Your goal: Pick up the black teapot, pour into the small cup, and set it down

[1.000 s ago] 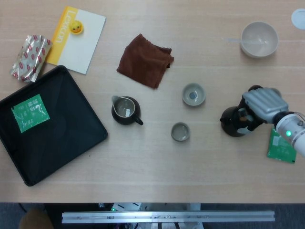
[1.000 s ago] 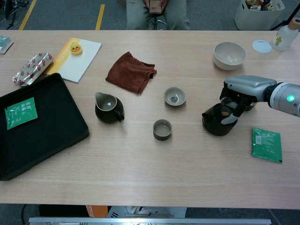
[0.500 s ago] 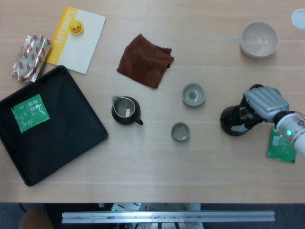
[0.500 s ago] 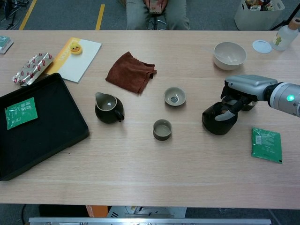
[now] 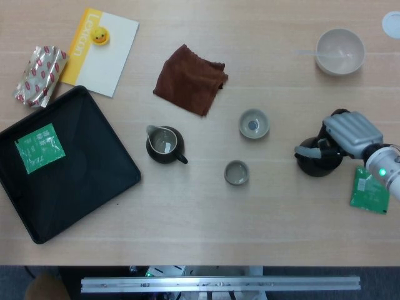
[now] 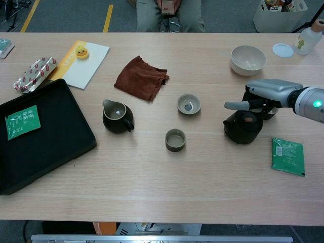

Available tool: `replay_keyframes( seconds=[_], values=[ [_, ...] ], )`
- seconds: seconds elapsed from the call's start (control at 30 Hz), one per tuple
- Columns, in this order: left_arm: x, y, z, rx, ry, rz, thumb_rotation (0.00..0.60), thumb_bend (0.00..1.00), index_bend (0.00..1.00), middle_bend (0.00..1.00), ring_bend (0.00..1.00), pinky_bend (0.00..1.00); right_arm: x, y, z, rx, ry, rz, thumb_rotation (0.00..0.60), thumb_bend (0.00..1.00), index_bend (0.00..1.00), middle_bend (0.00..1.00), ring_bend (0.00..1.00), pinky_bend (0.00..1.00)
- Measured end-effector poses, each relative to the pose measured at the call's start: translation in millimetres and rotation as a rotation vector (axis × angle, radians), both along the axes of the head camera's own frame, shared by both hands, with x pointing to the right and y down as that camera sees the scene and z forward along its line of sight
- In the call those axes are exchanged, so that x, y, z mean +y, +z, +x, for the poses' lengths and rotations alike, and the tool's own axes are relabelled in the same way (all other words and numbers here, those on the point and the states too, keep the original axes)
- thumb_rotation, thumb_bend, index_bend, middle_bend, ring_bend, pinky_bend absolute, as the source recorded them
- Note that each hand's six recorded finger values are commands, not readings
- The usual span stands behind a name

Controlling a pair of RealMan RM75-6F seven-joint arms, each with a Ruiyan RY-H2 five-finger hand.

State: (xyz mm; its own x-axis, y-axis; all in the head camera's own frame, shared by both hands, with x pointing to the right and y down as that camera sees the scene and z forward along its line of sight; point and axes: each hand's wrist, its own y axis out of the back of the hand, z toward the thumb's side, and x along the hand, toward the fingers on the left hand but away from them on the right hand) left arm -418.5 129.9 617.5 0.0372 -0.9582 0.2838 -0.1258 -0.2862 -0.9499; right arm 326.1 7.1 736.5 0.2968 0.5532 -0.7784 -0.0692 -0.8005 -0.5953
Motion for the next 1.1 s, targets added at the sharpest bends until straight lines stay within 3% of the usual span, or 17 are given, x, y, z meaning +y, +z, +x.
replay_keyframes(
  seconds=[0.13,0.2,0.6,1.1],
  values=[
    [0,0,0,0.001,0.000,0.002,0.600,0.40,0.17,0.24,0.20,0.24,-3,-2,-1,-0.001,0.001,0.012,0.052,0.22,0.95,0.88,0.82,0.18],
    [0,-1,0,0.002,0.000,0.004,0.600,0.40,0.17,0.24,0.20,0.24,-4,-3,-2,-0.006,0.004,0.016,0.051,0.28,0.94,0.88,0.82,0.18],
    [-1,-1,-1,0.005,0.000,0.010,0.600,0.40,0.17,0.24,0.20,0.23,-12,-11,-5,-0.018,0.007,0.049,0.070,0.49,0.95,0.88,0.82,0.18],
    [-3,-5,1,0.011,0.008,0.024,0.600,0.40,0.17,0.24,0.20,0.23,-37,-35,-16,-0.028,-0.021,0.114,0.170,0.61,0.95,0.88,0.82,0.18]
  ],
)
